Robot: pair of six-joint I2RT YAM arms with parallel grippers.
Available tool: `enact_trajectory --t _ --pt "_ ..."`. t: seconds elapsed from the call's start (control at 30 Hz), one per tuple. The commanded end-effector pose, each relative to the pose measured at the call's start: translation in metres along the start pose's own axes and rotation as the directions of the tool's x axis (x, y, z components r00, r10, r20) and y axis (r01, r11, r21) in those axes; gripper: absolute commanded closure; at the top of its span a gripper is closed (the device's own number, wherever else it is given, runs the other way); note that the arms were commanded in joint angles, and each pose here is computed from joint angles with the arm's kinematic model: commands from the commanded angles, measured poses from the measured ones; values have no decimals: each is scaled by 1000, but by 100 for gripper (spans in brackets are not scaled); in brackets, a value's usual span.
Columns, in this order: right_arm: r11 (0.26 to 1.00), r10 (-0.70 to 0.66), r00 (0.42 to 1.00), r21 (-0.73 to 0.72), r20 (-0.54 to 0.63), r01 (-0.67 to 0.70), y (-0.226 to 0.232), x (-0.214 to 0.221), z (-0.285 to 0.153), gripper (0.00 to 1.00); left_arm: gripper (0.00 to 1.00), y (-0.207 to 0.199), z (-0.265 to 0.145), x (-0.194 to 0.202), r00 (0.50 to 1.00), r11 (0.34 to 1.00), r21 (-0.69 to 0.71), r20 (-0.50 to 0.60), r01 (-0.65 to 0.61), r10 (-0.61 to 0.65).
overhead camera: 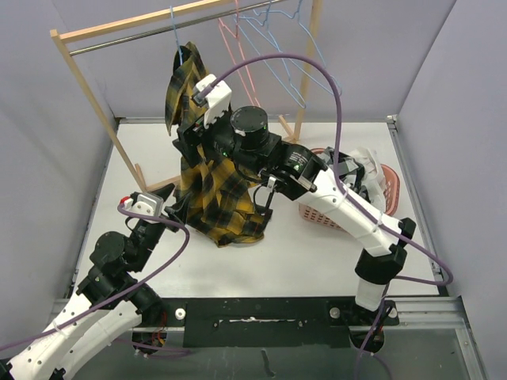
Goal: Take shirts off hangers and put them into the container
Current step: Pick up the hanger from the clothesline.
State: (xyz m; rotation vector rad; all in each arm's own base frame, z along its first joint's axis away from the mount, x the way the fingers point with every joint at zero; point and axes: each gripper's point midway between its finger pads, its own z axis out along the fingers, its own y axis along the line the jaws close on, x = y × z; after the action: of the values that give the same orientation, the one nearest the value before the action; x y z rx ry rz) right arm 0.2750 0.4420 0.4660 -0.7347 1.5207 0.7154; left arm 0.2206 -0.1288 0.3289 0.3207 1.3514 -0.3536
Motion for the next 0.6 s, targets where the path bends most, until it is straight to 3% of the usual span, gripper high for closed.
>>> enact_trajectory --t 0.0,0.2,0.3,0.37,0.57 --pt "988 -55 996 145 70 45 -15 -26 -1 26 54 3 0 -28 997 999 -9 75 37 -37" --pt "975 -72 997 211 24 66 -23 -7 20 31 54 3 0 -29 996 999 -10 77 38 -37" --pt "976 -63 998 210 4 61 -27 2 26 38 54 4 -1 -30 996 999 -11 80 39 -38" --pt "974 -48 999 222 -7 48 -34 5 26 47 53 4 -1 -30 996 999 -11 81 39 -38" --pt "964 12 1000 265 -2 -11 -67 9 11 89 53 4 -2 -31 996 999 -10 86 41 -40"
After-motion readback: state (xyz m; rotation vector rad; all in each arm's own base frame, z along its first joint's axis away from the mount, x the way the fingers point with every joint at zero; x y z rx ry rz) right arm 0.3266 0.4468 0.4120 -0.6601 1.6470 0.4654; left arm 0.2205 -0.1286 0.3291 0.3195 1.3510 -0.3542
